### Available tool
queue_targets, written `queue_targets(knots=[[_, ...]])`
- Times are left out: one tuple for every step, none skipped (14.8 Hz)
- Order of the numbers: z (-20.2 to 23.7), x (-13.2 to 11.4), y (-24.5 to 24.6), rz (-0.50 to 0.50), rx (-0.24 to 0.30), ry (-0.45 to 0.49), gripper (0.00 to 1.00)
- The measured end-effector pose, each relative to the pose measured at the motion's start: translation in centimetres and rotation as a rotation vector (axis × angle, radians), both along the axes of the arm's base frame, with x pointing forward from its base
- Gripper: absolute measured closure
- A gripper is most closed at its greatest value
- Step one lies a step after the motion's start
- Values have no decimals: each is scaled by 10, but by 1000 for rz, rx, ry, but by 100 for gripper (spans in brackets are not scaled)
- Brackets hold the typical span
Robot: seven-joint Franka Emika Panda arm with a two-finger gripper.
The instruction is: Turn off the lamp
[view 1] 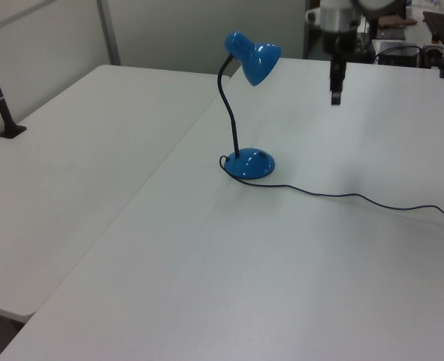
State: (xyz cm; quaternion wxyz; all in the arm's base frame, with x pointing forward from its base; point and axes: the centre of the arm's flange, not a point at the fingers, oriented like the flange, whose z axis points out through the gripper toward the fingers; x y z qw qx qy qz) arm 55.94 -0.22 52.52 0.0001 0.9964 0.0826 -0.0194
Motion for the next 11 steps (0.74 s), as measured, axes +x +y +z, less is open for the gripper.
queue_targets(knots=[[19,-7,1,-10,-2,-16,0],[37,-13,2,-27,-5,-40,0],[52,-18,2,-39,-8,-66,0],[65,-21,3,-44,-9,-89,0],[74,-23,3,-49,-9,-109,0],[82,-24,1,-55,-8,-124,0],[86,-23,-2,-61,-6,-133,0],[88,-23,-6,-68,-4,-136,0],[88,-22,-10,-73,-3,-136,0],[87,-22,-11,-75,-3,-134,0],[86,-21,-11,-76,-3,-132,0]])
